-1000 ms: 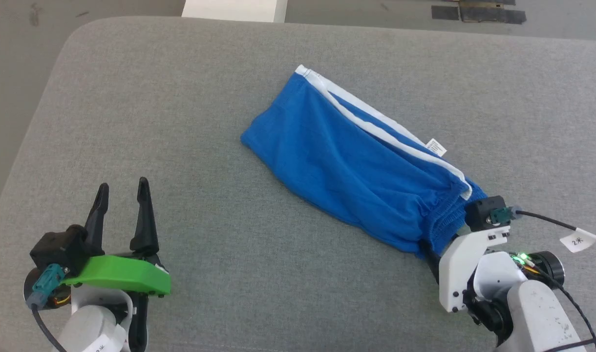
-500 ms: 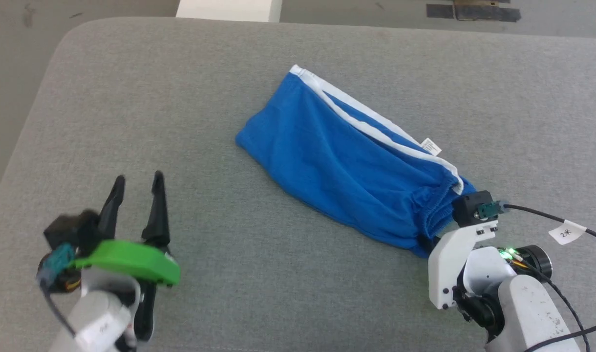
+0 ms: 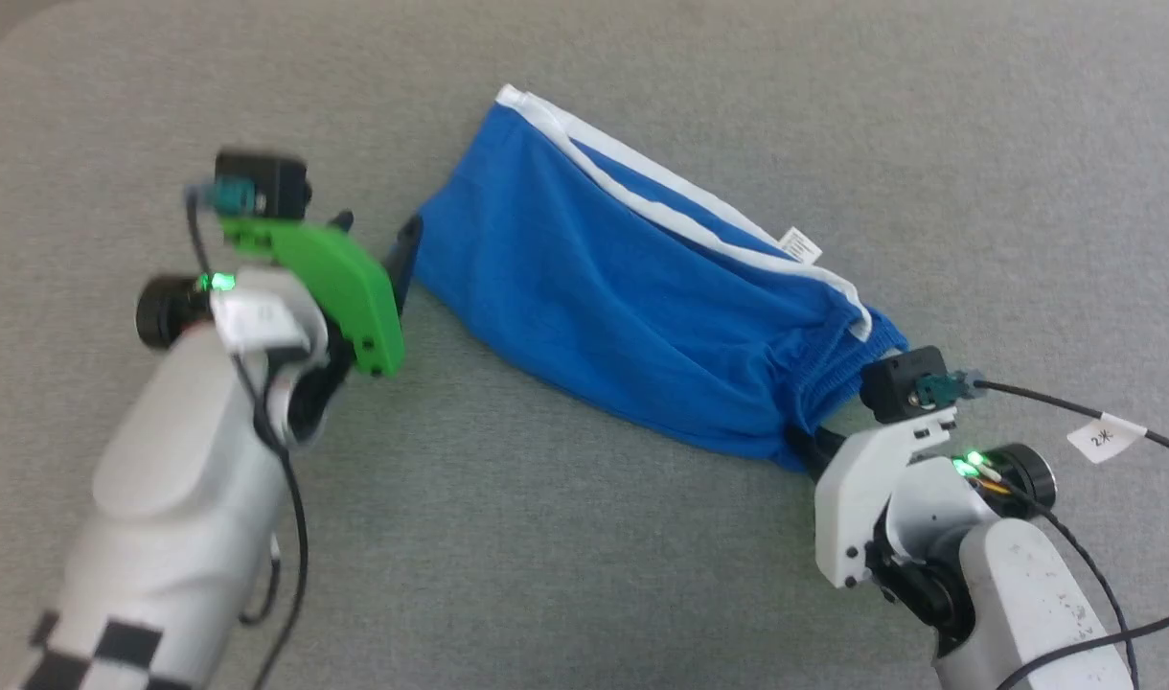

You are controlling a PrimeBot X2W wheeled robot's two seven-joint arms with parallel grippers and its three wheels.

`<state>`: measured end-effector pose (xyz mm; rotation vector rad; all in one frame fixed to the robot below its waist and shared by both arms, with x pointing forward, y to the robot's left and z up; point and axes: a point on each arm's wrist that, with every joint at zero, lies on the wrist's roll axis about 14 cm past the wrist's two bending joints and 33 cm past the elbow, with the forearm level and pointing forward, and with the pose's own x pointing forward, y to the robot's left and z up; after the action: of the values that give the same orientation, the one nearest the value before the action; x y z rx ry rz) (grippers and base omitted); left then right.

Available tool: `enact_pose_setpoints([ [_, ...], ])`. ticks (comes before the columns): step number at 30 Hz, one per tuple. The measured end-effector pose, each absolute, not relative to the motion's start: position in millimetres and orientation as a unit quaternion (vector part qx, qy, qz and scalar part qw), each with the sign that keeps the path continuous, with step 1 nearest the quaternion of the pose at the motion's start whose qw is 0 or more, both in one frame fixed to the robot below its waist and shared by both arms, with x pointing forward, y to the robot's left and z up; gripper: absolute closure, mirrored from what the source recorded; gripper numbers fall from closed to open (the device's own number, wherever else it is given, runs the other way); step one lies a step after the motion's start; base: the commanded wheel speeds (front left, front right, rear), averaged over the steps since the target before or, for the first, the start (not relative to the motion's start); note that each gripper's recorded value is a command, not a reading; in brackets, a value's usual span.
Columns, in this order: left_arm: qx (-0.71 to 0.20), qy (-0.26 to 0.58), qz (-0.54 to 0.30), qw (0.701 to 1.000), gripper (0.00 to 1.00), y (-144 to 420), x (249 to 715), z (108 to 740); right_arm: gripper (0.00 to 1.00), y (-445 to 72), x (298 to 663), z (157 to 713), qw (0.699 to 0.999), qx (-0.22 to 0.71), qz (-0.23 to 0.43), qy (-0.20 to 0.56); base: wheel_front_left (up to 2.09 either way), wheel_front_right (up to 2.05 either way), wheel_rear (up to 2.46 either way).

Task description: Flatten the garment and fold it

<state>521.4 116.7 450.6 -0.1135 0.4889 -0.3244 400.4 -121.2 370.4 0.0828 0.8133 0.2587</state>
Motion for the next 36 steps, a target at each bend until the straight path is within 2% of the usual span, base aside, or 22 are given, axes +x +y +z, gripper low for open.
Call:
enact_pose_setpoints([
  [9,0.035,0.403,-0.182,0.896,0.00,107.7,538.3,395.0,1.00,-122.9,409.7,365.4,0.911,0.047,0.125,0.390,0.00,0.00,0.00],
  [16,0.061,0.441,-0.189,0.875,0.00,100.0,546.0,375.1,1.00,-124.8,411.9,360.7,0.911,0.050,0.122,0.390,0.00,0.00,0.00],
  [17,0.062,0.447,-0.190,0.872,0.73,99.2,545.4,372.3,1.00,-125.2,412.0,360.2,0.911,0.052,0.121,0.390,0.00,0.00,0.00],
  [18,0.061,0.448,-0.192,0.871,0.97,98.2,545.9,371.4,1.00,-125.3,412.1,359.8,0.911,0.054,0.121,0.390,0.00,0.00,0.00],
  [19,0.056,0.452,-0.194,0.869,1.00,96.9,545.9,370.4,1.00,-125.5,412.1,359.1,0.911,0.055,0.120,0.390,0.00,0.00,0.00],
  [25,0.020,0.462,-0.206,0.862,1.00,87.9,540.4,373.2,1.00,-124.5,414.0,360.3,0.912,0.057,0.121,0.388,0.00,0.00,0.00],
  [36,-0.082,0.415,-0.183,0.887,1.00,99.9,520.5,398.6,1.00,-124.4,412.8,376.5,0.915,0.055,0.121,0.380,0.00,0.00,0.00],
])
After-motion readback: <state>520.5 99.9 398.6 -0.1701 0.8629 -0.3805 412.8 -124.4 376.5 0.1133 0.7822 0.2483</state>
